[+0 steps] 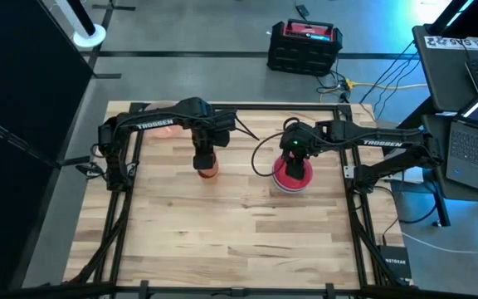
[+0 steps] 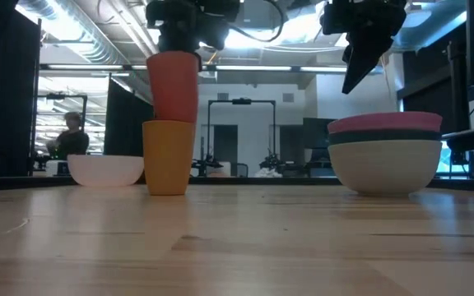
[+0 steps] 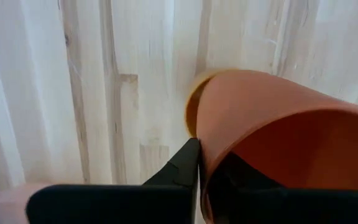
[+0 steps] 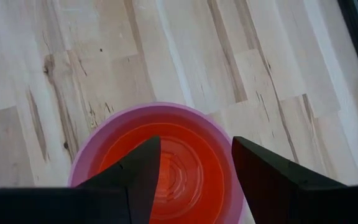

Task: Nest bowls inside each other
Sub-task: Stack the orange cup on top of the yellow cup, then put the light orange transparent bowl on the left side of stacked bowls

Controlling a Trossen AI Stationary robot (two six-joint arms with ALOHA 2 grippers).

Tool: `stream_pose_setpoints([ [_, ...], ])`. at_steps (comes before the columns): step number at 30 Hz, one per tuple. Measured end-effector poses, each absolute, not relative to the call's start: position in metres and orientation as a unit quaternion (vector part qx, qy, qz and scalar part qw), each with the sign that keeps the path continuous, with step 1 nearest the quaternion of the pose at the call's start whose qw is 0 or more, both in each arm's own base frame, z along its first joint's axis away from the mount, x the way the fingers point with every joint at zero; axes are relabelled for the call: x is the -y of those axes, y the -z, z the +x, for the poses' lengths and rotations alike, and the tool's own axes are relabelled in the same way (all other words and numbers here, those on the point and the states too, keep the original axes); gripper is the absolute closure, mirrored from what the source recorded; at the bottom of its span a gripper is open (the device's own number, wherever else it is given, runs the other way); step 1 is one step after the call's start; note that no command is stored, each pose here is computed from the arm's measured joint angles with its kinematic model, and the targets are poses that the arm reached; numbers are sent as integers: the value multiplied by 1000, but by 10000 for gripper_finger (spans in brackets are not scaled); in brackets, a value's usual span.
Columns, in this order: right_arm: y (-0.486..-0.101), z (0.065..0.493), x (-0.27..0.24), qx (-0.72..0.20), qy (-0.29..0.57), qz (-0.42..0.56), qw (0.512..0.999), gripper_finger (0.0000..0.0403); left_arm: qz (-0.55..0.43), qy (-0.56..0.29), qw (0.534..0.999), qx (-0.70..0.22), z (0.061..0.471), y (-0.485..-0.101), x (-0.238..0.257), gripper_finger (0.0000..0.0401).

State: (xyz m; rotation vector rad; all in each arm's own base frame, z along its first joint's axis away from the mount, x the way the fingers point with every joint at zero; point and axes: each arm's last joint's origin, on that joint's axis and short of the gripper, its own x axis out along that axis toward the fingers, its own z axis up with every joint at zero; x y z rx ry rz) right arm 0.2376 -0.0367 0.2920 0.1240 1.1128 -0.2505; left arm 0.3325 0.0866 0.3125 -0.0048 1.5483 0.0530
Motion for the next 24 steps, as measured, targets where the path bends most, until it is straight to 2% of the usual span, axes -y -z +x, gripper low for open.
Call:
stream_pose_setpoints([
  [14, -292, 238, 37, -526, 118, 58, 840, 217, 37, -59, 682, -728, 323, -315, -91, 316],
  [18, -292, 238, 37, -526, 118, 59, 840, 217, 44, -144, 684, -714, 299, -335, -116, 315],
  [24, -292, 238, 37, -522, 118, 59, 842, 217, -82, -282, 654, -697, 246, -330, -183, 315],
])
